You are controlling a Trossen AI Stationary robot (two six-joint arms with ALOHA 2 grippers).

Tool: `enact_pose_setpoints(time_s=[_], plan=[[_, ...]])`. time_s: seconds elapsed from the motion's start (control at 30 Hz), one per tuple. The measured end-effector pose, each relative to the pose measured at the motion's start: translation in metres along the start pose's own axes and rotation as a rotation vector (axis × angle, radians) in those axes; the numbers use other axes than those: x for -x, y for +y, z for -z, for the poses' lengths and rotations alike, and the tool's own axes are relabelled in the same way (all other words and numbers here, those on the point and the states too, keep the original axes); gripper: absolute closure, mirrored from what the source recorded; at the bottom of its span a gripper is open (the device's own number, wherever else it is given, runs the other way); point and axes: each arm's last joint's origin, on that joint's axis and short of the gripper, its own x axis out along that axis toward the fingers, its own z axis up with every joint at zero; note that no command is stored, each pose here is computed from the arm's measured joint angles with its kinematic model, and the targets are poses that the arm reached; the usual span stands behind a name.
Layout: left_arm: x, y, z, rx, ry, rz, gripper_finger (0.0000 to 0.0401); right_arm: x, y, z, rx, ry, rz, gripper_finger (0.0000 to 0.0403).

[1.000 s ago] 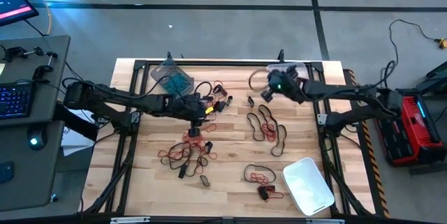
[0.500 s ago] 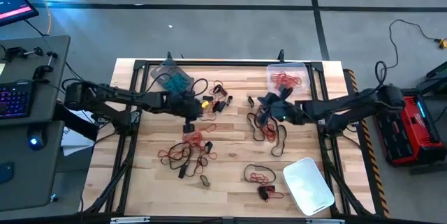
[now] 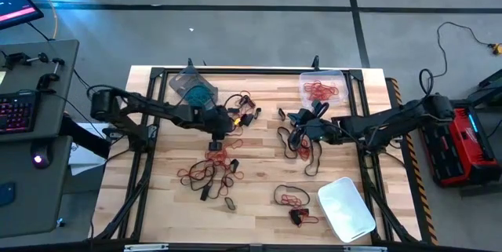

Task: Sort rubber bands into baskets
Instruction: Put the red rubber band into the transparent bin

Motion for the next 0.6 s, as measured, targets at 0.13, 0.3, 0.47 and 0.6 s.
enact_pose_setpoints(time_s=[0.13,0.3,0.47,0.6], plan=[[-0.008,0.001,-0.002,-0.008,0.052,0.001,0.0290,0.000,0.000,0.000,0.002,0.000,0.000,0.0403],[-0.015,0.000,-0.004,-0.030,0.091,0.014,0.0288,0.000,0.000,0.000,0.003,0.001,0.000,0.0403],[-0.017,0.001,-0.005,-0.034,0.111,-0.005,0.0293,0.000,0.000,0.000,0.002,0.001,0.000,0.0403],[-0.017,0.000,-0.005,-0.058,0.112,0.005,0.0327,0.000,0.001,0.000,-0.012,0.006,-0.024,0.0403]])
